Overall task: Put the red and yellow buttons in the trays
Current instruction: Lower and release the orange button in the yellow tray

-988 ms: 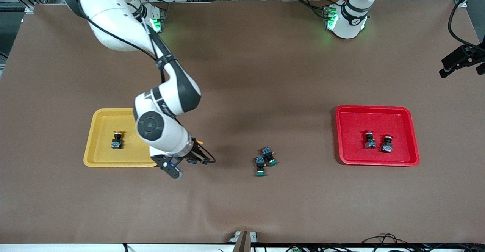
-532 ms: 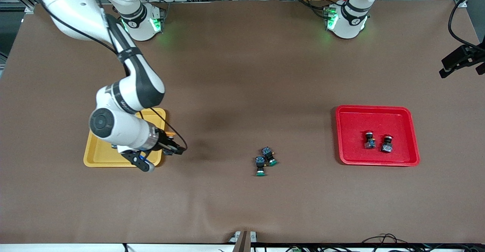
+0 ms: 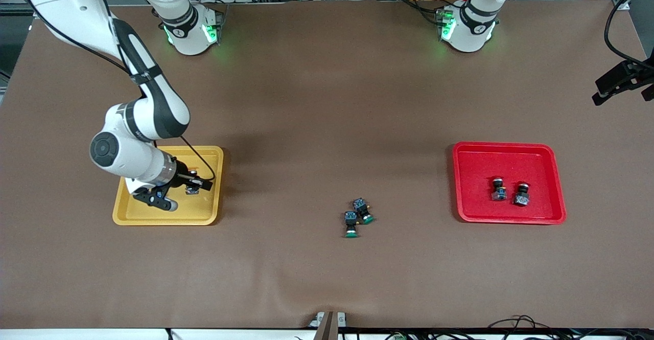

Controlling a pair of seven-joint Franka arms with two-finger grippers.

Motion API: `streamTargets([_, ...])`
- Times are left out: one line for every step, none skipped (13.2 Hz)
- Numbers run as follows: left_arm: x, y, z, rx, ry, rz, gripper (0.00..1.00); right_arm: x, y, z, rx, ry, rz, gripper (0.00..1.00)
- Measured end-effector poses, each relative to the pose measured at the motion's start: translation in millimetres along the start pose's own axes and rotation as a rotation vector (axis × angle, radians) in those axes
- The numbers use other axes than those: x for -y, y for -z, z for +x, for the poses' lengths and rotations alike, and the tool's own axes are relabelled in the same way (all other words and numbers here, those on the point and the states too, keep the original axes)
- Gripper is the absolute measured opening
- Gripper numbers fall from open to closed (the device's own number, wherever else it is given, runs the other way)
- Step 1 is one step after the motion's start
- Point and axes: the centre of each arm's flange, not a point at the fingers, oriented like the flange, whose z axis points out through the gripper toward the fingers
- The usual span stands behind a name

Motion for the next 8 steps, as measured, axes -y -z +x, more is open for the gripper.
streamTargets([0,-2,1,0.004,0.000,0.000,1.00,-11,-9,-3,-0.004,0.013,-0.009,0.00])
streamTargets([0,-4,2,0.008,0.000,-0.001,1.00,-23,-13,-3,-0.003,0.022,-0.016,0.00])
streamTargets([0,-6,3,0.011,0.000,-0.001,1.00,-34,-13,1,-0.005,0.023,-0.019,0.00])
streamTargets([1,-7,4,0.013,0.000,-0.002,1.00,-44,-14,5,-0.013,0.023,-0.017,0.00])
streamTargets([1,-8,4,0.014,0.000,-0.002,1.00,-52,-15,9,-0.018,0.020,-0.016,0.08])
streamTargets([1,-8,4,0.014,0.000,-0.002,1.00,-55,-17,11,-0.022,0.018,-0.015,0.16])
streamTargets([1,-8,4,0.014,0.000,-0.002,1.00,-55,-18,13,-0.024,0.018,-0.014,0.27])
streamTargets([1,-8,4,0.014,0.000,-0.002,1.00,-53,-16,15,-0.031,0.021,-0.010,0.39])
